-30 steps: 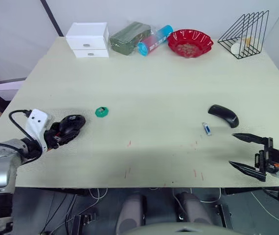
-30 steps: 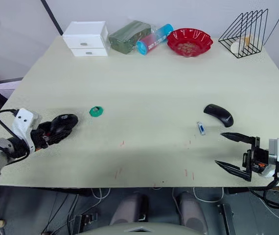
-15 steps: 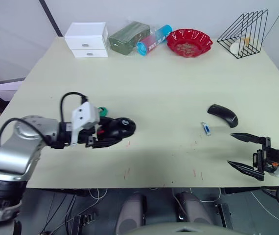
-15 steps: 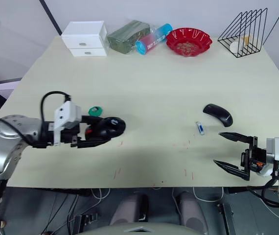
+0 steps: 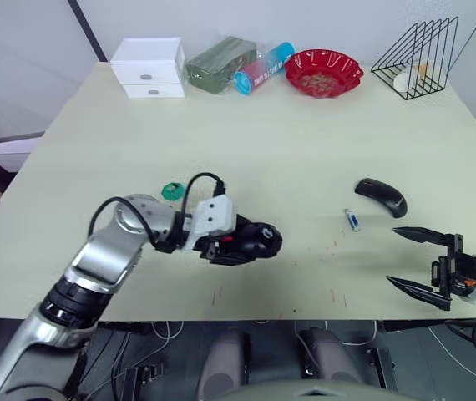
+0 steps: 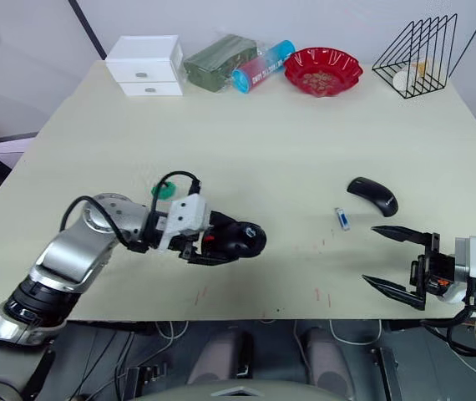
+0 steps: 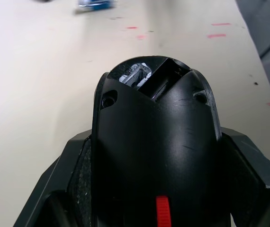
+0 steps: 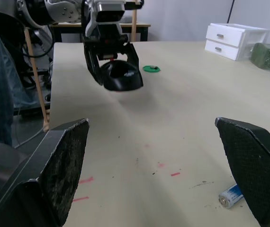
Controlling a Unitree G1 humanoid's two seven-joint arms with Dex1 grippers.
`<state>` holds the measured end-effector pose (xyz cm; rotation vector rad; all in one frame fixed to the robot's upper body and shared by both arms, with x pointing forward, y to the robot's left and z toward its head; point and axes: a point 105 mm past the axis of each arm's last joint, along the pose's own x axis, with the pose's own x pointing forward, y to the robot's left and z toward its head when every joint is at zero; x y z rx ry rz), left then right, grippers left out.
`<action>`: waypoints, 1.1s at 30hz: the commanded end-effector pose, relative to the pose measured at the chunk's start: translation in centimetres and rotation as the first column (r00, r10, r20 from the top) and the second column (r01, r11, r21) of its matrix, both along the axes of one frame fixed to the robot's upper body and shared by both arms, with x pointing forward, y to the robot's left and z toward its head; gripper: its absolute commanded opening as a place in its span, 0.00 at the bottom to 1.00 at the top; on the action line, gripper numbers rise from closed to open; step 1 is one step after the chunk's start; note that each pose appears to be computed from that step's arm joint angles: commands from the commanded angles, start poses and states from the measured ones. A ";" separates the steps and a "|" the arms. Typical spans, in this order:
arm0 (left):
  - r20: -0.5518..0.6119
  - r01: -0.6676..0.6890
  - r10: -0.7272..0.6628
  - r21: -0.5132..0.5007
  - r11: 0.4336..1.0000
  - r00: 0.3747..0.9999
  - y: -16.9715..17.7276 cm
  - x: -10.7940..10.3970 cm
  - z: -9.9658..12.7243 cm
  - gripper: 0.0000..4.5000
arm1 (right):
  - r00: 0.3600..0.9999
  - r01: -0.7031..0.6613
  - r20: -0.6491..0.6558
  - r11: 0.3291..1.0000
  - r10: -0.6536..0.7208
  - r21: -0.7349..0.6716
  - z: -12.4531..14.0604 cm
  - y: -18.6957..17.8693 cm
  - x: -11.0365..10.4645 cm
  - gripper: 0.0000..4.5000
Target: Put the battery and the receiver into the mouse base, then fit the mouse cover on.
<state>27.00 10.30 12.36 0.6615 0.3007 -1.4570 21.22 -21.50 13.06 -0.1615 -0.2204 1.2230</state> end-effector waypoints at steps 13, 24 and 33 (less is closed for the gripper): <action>0.045 0.015 -0.018 0.068 0.998 0.999 -3.2 1.9 -3.1 0.65 | 0.999 -0.011 0.051 1.000 0.011 0.002 1.1 0.8 0.0 1.00; 0.036 0.031 -0.035 0.097 0.995 0.999 -3.1 2.1 -3.9 0.65 | 0.972 0.226 -0.049 0.973 -0.228 -0.034 0.1 0.2 2.4 1.00; 0.011 0.029 -0.030 0.112 0.993 0.999 -3.2 2.2 -4.4 0.65 | 0.832 0.533 -0.149 0.845 -0.534 -0.048 -0.7 2.5 4.7 1.00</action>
